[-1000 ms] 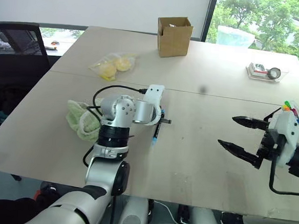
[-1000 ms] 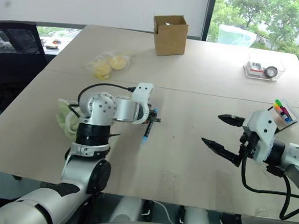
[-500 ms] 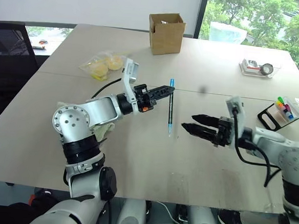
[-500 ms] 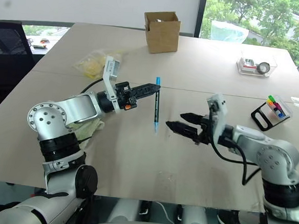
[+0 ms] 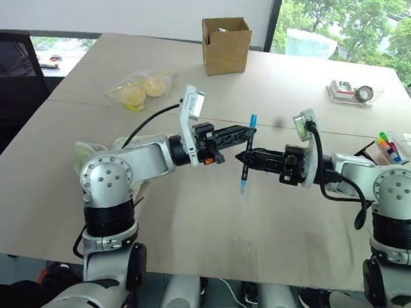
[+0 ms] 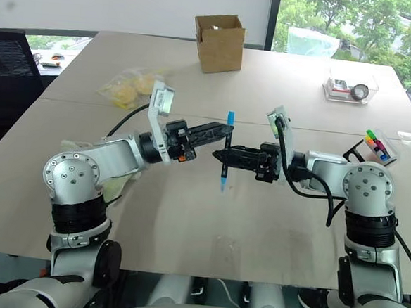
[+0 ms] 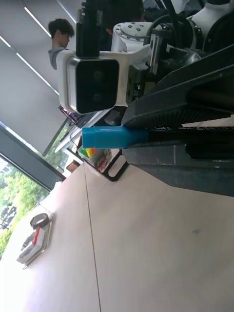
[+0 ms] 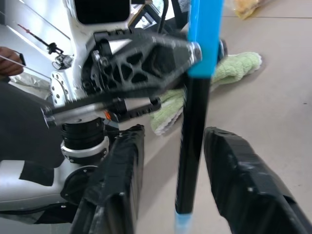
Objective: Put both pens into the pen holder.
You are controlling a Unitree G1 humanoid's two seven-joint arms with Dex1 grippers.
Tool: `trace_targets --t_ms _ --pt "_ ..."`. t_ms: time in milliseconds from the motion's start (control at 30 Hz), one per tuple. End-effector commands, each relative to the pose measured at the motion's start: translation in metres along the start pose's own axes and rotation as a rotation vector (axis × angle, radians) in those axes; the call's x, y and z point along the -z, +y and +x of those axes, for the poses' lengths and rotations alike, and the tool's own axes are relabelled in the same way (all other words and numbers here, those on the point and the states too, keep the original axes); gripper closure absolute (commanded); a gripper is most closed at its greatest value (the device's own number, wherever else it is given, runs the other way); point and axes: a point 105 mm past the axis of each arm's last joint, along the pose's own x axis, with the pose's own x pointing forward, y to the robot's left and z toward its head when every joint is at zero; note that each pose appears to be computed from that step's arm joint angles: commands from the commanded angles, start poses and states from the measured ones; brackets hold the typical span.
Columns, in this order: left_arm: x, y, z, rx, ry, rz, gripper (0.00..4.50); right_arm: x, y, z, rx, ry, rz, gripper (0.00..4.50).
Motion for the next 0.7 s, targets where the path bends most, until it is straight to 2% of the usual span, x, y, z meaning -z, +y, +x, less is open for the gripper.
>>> trace_targets --t_ms 33,67,200,267,433,533,600,633,700 --pt "-0.001 -0.013 0.000 0.045 -0.004 0.060 4.50 -0.011 0.011 -0.001 -0.034 -0.033 -0.036 4.22" --pt "0.001 -0.013 0.000 0.047 -0.001 0.062 4.50 -0.012 0.010 -0.002 -0.032 -0.038 -0.035 4.49" --pt "0.003 -0.014 -0.001 0.053 0.001 0.065 4.50 -0.014 0.011 -0.004 -0.032 -0.048 -0.037 4.49" --pt "-0.003 -0.009 -0.002 0.026 -0.060 0.044 4.50 -0.013 0.011 -0.007 -0.020 -0.047 -0.049 4.49" --pt "-0.014 -0.005 -0.010 0.005 -0.074 0.058 2.27 -0.023 0.000 -0.026 0.142 -0.113 -0.181 4.50" --pt "-0.006 0.003 -0.010 -0.089 0.033 0.238 0.78 -0.043 -0.005 -0.053 0.271 -0.224 -0.322 4.50" --pt "0.001 0.002 -0.008 -0.094 0.089 0.345 0.78 -0.056 -0.004 -0.069 0.345 -0.286 -0.442 4.50" --pt "0.000 0.001 -0.007 -0.091 0.073 0.385 0.78 -0.067 -0.007 -0.080 0.421 -0.320 -0.516 4.50" --pt "0.012 -0.007 -0.004 -0.013 0.146 0.490 0.78 -0.098 -0.014 -0.110 0.661 -0.371 -0.719 4.50"
